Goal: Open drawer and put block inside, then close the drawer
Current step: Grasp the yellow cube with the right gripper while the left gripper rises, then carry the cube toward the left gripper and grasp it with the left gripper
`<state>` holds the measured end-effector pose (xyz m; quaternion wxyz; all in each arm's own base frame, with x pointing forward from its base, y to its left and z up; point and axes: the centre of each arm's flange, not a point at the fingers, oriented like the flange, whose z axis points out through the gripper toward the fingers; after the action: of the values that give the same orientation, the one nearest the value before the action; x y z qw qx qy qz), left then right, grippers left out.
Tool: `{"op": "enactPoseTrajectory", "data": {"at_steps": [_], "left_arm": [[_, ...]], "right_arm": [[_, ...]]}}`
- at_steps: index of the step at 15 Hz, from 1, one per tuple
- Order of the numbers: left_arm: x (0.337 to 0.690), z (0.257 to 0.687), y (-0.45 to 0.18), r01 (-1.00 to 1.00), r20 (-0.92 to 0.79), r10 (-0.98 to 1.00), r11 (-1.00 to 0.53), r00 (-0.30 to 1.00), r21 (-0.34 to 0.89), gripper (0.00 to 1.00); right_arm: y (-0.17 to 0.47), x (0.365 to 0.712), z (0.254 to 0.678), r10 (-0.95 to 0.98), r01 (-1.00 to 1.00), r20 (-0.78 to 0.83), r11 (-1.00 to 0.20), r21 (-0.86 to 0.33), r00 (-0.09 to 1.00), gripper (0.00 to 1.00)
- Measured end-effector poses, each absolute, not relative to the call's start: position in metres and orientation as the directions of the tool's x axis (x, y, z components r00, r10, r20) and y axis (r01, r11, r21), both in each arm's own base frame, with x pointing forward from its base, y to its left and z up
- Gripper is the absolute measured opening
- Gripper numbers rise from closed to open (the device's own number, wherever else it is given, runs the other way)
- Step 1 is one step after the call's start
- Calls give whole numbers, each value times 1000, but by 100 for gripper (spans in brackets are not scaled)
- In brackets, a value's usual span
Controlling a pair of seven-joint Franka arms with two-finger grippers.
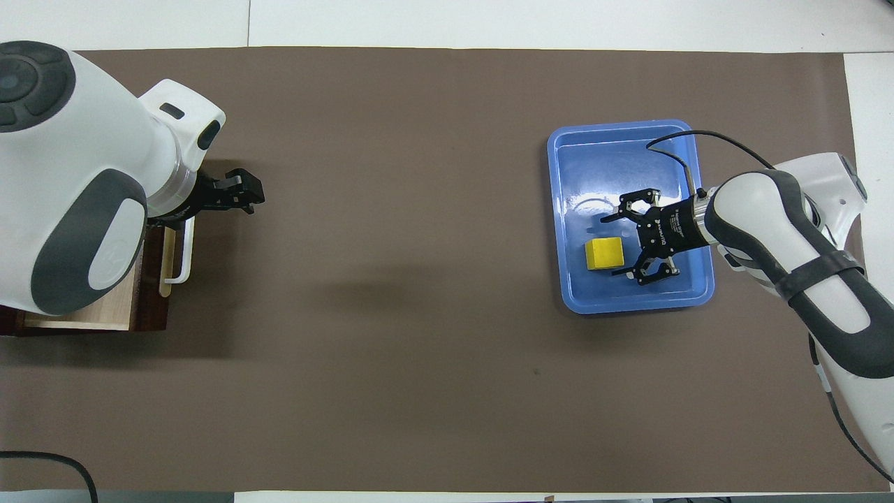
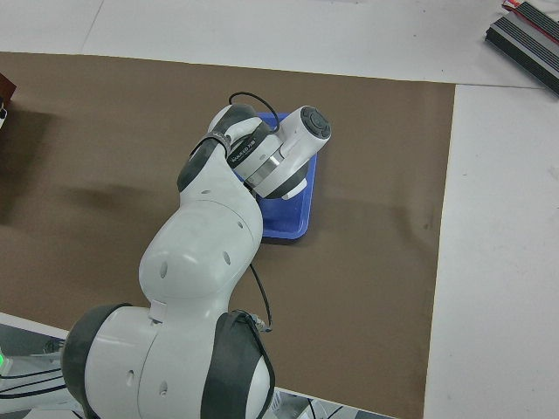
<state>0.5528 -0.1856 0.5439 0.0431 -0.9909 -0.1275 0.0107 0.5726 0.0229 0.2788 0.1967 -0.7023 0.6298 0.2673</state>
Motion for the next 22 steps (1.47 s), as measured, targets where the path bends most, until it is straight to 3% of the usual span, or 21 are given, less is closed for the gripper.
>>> {"op": "enactPoseTrajectory", "data": {"at_steps": [4,7,11,17,22], "left_arm": [[512,566,-242,595,-53,599,-800,799,-75,100],[492,566,-279,800,-46,804,-594,592,-87,100],[492,544,-289,931,-40,931,-365,364,-17,100],[505,503,-281,979,-50,978,-203,202,-20,100],[514,487,-285,991,-55,990,-129,128,-21,100]], "right_arm": [[21,572,277,-779,-989,-624,-132,59,67,100],[21,571,277,-779,-989,-624,-132,60,67,98],[21,571,277,-779,-990,-624,-129,63,62,56],[21,577,284,-780,-991,-622,-121,53,62,55],[65,613,356,-762,-987,-633,-160,-19,136,55]]}}
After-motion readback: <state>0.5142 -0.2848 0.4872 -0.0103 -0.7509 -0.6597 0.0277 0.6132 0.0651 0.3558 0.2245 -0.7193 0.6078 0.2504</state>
